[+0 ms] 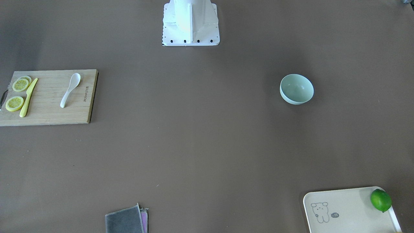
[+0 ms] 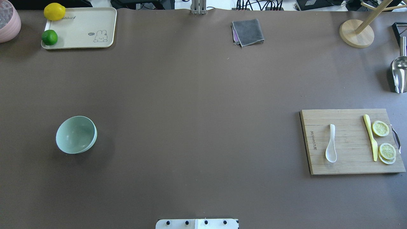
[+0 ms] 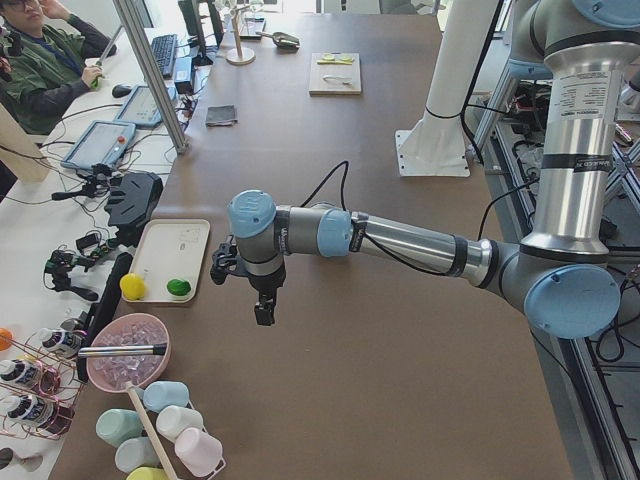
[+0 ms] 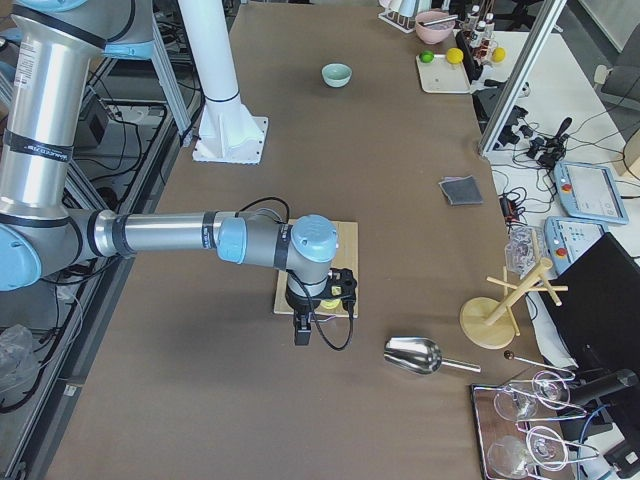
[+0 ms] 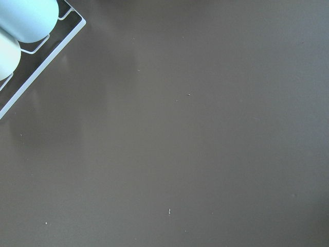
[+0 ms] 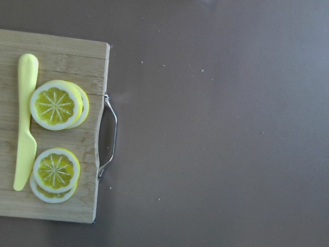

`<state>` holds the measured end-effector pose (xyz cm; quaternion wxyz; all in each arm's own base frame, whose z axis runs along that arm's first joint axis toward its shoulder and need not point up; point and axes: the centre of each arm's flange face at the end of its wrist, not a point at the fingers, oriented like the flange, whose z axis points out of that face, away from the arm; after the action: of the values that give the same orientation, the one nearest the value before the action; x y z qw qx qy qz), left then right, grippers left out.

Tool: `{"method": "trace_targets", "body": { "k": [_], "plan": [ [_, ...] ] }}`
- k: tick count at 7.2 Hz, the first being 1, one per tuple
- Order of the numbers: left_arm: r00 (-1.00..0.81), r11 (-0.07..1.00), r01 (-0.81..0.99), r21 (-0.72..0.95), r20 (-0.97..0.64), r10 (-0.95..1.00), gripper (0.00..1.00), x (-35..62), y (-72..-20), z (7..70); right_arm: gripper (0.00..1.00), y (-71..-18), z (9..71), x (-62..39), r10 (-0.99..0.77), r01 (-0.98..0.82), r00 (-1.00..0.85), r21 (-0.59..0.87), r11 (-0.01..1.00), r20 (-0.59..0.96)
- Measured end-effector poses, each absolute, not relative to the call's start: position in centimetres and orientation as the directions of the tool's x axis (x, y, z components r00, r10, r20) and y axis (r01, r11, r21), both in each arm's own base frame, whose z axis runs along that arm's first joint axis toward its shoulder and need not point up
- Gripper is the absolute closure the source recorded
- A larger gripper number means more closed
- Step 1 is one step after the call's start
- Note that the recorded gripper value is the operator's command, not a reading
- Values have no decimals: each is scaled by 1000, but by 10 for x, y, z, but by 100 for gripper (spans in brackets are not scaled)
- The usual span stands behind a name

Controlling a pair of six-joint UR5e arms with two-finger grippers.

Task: Place spoon in bowl

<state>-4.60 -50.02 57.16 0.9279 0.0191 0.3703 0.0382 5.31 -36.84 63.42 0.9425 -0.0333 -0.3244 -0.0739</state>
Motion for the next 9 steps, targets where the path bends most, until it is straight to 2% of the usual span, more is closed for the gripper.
{"method": "trace_targets", "body": {
  "k": [4, 7, 9],
  "plan": [
    [726, 989, -60, 133, -674, 135, 2, -46, -484, 538, 0, -370, 626, 52, -135, 156, 767, 22, 988, 627],
    [723, 974, -54, 220, -664, 190, 2, -47, -490, 504, 0, -381, 584, 49, -235, 147, 747, 190, 971, 622],
    [711, 932, -51, 359, -643, 286, 2, -45, -502, 488, 0, -383, 557, 49, -275, 137, 742, 264, 955, 612]
  ]
}}
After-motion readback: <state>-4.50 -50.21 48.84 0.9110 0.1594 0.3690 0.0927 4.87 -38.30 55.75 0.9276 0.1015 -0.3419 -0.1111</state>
